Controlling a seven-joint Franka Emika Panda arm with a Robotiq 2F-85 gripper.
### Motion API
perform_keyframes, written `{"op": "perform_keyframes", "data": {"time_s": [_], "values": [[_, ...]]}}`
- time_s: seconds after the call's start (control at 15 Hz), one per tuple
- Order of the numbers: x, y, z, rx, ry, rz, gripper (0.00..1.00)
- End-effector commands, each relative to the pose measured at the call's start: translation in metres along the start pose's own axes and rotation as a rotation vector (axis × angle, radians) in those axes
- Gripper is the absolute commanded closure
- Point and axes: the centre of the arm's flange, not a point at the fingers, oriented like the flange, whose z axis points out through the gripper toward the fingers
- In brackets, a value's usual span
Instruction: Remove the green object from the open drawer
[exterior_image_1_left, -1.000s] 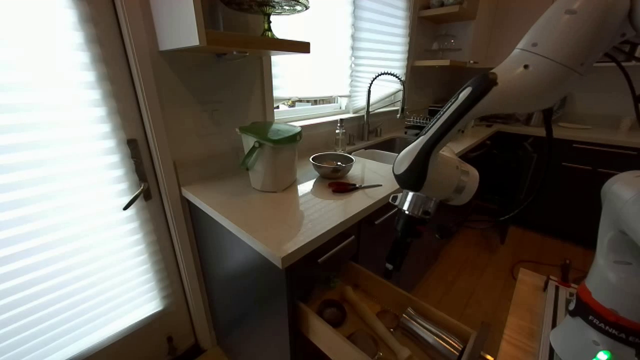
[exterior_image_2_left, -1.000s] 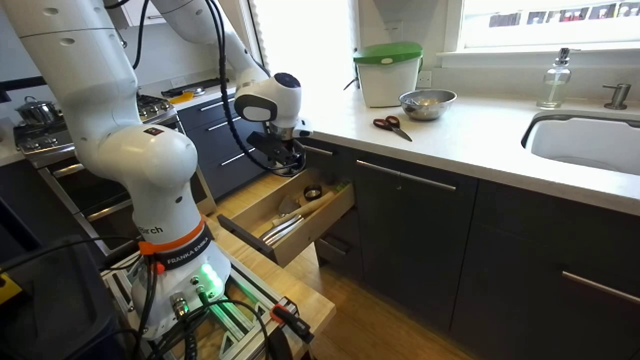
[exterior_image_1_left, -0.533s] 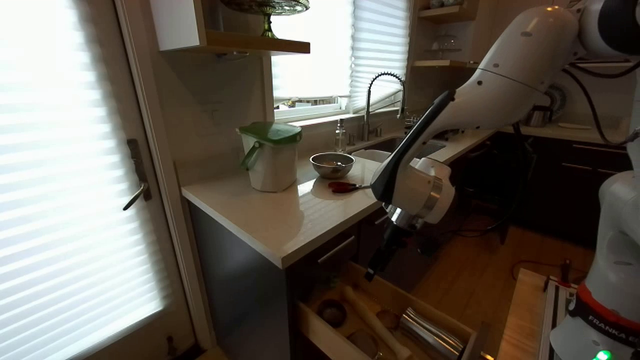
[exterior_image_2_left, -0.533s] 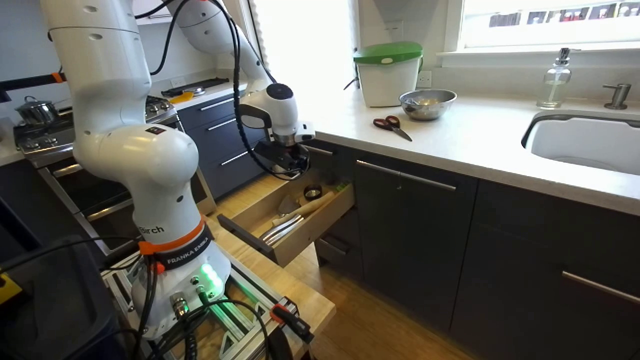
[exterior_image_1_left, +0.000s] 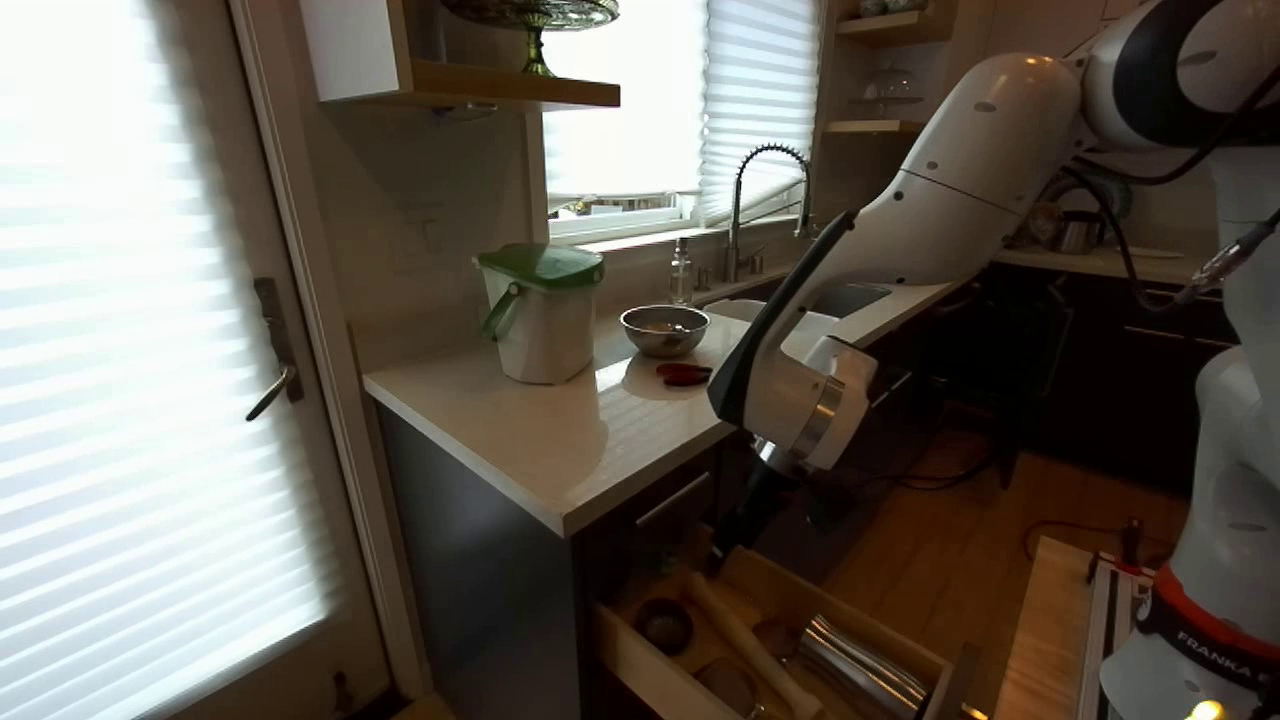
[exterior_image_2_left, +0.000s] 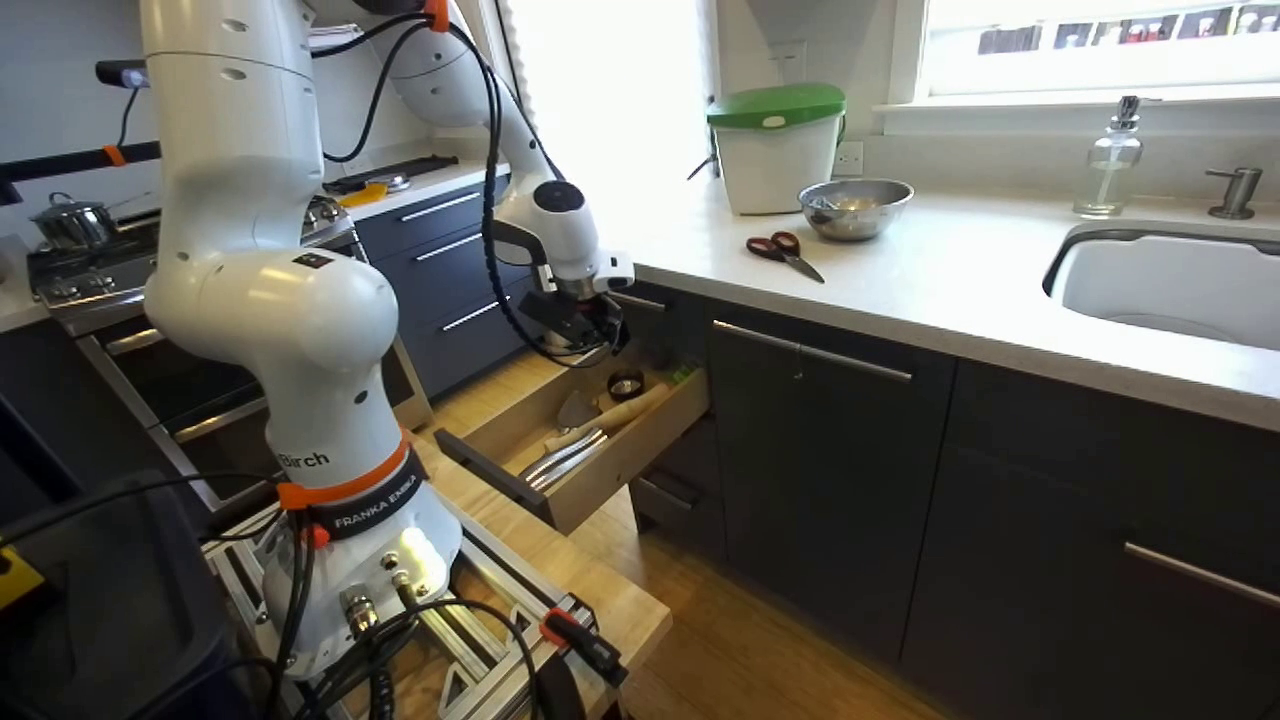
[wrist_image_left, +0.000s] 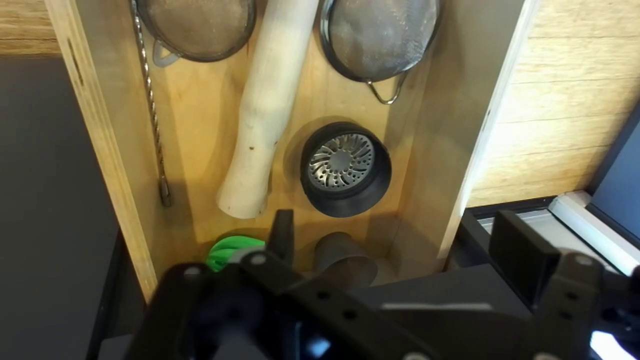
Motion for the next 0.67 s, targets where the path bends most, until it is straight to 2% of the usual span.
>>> {"op": "perform_keyframes", "data": {"time_s": [0.0, 0.33, 0.6], "values": [[0.0, 0.0, 0.0, 0.0, 0.001, 0.0, 0.0], [0.017, 0.003, 0.034, 0.021, 0.056, -0.029, 0.0], [0.025, 0.014, 0.053, -0.032, 0.099, -0.027, 0.0]]}}
